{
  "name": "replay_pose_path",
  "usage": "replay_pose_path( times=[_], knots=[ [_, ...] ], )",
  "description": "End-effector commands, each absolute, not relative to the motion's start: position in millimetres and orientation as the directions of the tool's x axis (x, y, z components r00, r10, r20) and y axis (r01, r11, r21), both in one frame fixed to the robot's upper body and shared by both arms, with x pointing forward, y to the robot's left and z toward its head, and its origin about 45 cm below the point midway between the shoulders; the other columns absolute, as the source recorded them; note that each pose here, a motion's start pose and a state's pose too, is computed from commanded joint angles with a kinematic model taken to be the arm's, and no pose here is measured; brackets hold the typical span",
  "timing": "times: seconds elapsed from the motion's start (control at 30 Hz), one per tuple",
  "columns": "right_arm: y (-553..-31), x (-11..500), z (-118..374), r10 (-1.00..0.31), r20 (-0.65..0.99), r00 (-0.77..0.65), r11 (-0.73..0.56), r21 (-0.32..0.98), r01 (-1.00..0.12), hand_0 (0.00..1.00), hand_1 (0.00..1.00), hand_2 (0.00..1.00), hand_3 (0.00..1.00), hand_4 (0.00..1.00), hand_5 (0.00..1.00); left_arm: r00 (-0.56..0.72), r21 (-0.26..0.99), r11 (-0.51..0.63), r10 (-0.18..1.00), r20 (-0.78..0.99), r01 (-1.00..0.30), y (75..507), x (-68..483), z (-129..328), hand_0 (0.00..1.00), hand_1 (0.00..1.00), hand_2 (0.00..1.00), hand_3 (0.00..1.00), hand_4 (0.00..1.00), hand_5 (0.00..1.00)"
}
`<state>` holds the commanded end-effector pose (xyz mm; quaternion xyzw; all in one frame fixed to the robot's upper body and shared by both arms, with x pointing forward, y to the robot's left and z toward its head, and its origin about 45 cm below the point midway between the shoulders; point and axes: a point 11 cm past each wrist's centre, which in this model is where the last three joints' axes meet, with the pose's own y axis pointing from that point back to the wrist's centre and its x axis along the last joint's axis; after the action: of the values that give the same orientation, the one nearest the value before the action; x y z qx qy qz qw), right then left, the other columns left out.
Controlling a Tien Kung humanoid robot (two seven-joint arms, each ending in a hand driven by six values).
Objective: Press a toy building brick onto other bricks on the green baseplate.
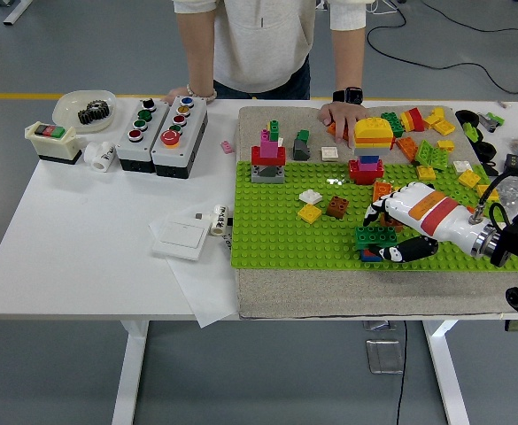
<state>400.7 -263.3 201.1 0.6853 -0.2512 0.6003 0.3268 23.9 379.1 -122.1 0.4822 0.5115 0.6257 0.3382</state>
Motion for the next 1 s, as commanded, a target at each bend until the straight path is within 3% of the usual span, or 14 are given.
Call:
replay_pose_path(
  times=[0.43,0.47,0.63,0.67,0.83,0.87,1.0],
  knots=[
    [-261,400,204,0.045,0.987,0.152,-0.671,0.143,-0.728,0.416,0.487,0.6,0.642,0.846,0.396,-0.307,0.966,-0.248,0.916,0.258,0.07,379,24,-122,0.534,0.624,0.783,0.8,0.848,0.818],
    [-262,400,204,0.045,0.987,0.151,-0.671,0.142,-0.728,0.431,0.523,0.661,0.707,0.91,0.426,-0.307,0.966,-0.248,0.916,0.258,0.07,379,24,-122,0.533,0.623,0.783,0.8,0.848,0.818],
    [-262,400,205,0.035,0.988,0.148,-0.671,0.133,-0.73,0.431,0.523,0.661,0.707,0.91,0.426,-0.308,0.966,-0.248,0.916,0.257,0.07,379,24,-122,0.533,0.623,0.783,0.8,0.848,0.818],
    [-262,400,206,0.034,0.988,0.148,-0.671,0.132,-0.73,0.464,0.572,0.718,0.81,0.992,0.479,-0.308,0.966,-0.248,0.916,0.257,0.07,379,24,-122,0.53,0.623,0.784,0.8,0.848,0.818],
    [-259,398,211,-0.007,0.99,0.138,-0.672,0.097,-0.734,0.464,0.572,0.718,0.81,0.992,0.479,-0.308,0.966,-0.248,0.916,0.258,0.073,379,22,-122,0.53,0.623,0.784,0.8,0.848,0.818],
    [-258,397,213,-0.019,0.991,0.134,-0.673,0.087,-0.734,0.532,0.616,0.751,0.824,0.998,0.51,-0.308,0.966,-0.248,0.916,0.259,0.074,379,22,-122,0.532,0.622,0.784,0.8,0.847,0.816],
    [-254,393,220,-0.053,0.991,0.121,-0.673,0.054,-0.737,0.532,0.616,0.751,0.824,0.998,0.51,-0.307,0.966,-0.249,0.916,0.26,0.076,379,21,-122,0.532,0.622,0.784,0.8,0.847,0.816]
  ],
)
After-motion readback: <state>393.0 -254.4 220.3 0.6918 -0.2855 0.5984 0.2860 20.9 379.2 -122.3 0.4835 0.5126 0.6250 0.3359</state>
